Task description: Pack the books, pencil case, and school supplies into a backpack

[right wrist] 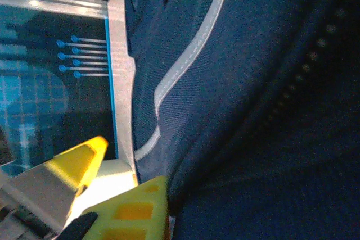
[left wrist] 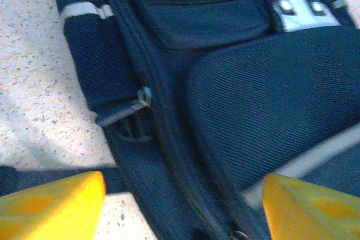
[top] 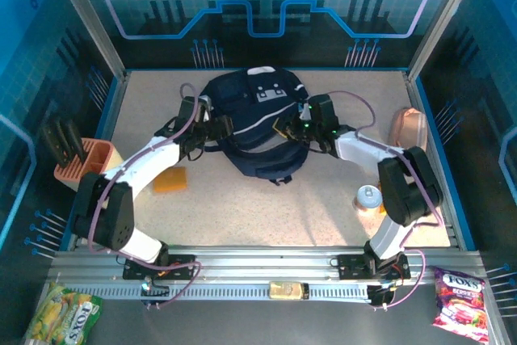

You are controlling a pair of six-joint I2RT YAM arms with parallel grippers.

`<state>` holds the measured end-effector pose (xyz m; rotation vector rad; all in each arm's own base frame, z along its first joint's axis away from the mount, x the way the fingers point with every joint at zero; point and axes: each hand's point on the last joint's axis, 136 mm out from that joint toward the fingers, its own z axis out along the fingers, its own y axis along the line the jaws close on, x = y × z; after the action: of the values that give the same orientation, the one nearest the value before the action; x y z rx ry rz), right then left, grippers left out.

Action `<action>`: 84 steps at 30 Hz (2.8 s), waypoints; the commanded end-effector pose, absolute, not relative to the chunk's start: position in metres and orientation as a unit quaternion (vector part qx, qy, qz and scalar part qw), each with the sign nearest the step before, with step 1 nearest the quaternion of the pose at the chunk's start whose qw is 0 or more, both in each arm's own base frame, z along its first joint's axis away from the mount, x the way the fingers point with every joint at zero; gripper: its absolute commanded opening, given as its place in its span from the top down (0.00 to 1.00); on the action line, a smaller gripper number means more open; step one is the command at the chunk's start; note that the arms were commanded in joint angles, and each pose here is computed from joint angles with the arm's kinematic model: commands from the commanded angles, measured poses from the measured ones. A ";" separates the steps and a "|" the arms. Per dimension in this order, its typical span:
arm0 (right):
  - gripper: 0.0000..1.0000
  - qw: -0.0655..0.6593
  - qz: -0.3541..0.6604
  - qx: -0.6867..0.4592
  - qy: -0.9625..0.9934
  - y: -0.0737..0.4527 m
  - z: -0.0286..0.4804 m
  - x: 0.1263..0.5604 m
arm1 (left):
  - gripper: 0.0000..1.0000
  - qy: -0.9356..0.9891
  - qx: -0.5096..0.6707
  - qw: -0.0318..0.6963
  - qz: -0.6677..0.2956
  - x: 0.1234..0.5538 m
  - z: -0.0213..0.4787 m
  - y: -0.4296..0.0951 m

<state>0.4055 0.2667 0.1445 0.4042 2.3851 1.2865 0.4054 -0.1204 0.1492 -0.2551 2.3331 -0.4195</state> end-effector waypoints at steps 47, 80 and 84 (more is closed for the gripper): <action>0.10 0.240 -0.065 0.329 0.911 -0.143 0.080 0.421 | 0.01 0.891 -0.069 0.377 -0.244 0.364 0.193 -0.131; 0.14 0.159 0.135 0.201 0.957 0.041 0.039 0.418 | 0.01 0.897 -0.073 0.374 -0.226 0.363 0.186 -0.125; 0.15 0.162 0.169 0.177 0.956 0.068 0.046 0.408 | 0.01 0.897 -0.072 0.372 -0.229 0.363 0.185 -0.126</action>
<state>0.4184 0.0435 0.0385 0.5238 2.7230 0.3388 0.3629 -0.1287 0.1880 -0.2039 2.2876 -0.6016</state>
